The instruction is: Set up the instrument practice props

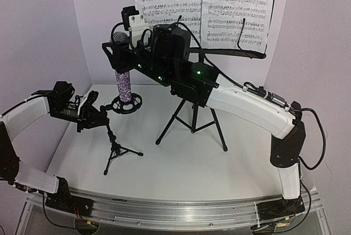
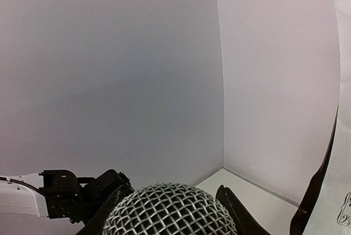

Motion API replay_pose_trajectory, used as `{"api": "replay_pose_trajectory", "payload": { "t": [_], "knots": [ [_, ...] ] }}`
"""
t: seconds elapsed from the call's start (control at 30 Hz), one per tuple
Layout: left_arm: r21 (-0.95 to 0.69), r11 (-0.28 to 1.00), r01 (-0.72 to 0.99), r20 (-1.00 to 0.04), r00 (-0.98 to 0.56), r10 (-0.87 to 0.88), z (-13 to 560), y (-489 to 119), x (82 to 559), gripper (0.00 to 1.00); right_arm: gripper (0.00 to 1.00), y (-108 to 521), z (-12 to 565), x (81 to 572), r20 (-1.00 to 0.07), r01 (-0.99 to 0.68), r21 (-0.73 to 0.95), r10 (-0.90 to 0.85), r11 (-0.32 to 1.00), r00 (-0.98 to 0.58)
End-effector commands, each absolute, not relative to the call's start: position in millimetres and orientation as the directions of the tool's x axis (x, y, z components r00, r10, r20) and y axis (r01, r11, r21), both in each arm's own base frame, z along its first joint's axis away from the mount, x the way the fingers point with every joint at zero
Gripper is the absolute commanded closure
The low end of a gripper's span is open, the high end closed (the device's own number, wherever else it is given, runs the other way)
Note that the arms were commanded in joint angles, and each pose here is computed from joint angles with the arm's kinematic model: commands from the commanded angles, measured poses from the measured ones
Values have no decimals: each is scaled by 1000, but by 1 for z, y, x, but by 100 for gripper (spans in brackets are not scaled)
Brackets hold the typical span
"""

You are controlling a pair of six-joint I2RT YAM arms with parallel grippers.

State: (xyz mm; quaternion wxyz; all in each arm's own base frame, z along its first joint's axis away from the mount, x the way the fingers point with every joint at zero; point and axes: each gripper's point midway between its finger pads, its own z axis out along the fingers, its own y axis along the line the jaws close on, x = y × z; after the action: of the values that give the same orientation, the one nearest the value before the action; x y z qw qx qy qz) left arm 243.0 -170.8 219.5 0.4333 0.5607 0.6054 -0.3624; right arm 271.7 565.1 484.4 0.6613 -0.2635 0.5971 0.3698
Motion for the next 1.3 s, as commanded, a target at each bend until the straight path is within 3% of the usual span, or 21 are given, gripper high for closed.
{"api": "replay_pose_trajectory", "payload": {
  "t": [0.0,0.27,0.73,1.1,1.17,1.27],
  "knots": [
    [92,133,987,-924,34,381,218,-169,248,100,100,563,473,276,-958,-783,263,246,564,-144],
    [93,143,985,-926,32,377,218,-169,250,100,100,568,424,279,-980,-770,197,90,607,-180],
    [57,184,981,-931,-15,364,217,-168,254,100,100,578,355,282,-973,-777,181,-6,603,-232],
    [43,199,979,-931,-33,364,212,-168,256,100,98,573,356,271,-974,-806,177,-17,565,-226],
    [47,198,979,-931,-29,365,212,-168,256,100,89,572,353,270,-973,-807,175,-25,564,-229],
    [56,192,980,-929,-19,371,211,-168,255,100,60,571,363,266,-976,-821,173,-17,545,-217]
  ]
}}
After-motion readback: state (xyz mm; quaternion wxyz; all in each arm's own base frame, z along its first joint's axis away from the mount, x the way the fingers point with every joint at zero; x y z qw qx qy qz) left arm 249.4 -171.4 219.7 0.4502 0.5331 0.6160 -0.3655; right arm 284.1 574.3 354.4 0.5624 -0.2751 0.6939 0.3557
